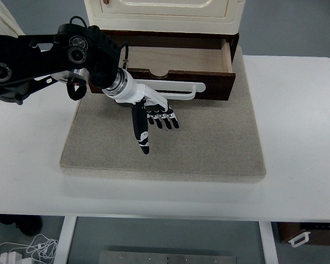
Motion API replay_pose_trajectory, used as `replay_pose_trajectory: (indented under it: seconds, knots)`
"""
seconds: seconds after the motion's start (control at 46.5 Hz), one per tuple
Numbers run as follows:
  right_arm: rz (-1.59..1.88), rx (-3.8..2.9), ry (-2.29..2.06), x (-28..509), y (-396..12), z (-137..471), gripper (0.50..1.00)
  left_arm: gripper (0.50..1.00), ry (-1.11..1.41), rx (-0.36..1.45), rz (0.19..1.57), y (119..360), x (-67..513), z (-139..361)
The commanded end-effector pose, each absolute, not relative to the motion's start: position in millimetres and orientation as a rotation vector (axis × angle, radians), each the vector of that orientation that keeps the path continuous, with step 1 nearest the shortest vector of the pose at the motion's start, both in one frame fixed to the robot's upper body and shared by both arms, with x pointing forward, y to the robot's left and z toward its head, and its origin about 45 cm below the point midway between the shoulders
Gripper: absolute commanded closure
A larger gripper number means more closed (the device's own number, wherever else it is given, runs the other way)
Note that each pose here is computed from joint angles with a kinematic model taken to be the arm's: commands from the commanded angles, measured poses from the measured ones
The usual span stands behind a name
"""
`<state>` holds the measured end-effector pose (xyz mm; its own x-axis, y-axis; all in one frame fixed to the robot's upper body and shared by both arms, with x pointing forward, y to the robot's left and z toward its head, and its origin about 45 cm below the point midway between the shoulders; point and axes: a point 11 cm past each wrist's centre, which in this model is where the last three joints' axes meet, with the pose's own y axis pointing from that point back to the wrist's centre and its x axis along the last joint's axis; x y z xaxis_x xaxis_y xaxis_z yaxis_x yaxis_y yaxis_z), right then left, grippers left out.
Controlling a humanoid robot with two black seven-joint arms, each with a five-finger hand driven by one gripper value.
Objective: Close drawer under combined cabinet
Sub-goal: 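Push the drawer front with the left hand toward the cabinet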
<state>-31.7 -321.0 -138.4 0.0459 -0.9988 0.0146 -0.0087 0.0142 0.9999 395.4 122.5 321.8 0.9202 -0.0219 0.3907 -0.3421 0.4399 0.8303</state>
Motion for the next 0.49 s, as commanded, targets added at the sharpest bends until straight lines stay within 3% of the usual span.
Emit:
replay_pose_trajectory:
  seconds: [0.0,0.473]
  knots:
    - [-1.162,1.225,-1.187,-32.6,-321.0,-138.4,0.548,0.501,-0.37,1.101,0.212,122.9,397.1,323.3]
    - [-1.162,1.225,-1.187,-32.5,-321.0,-138.4,0.548,0.501,-0.353,1.107,0.28,134.5,413.3,328.2]
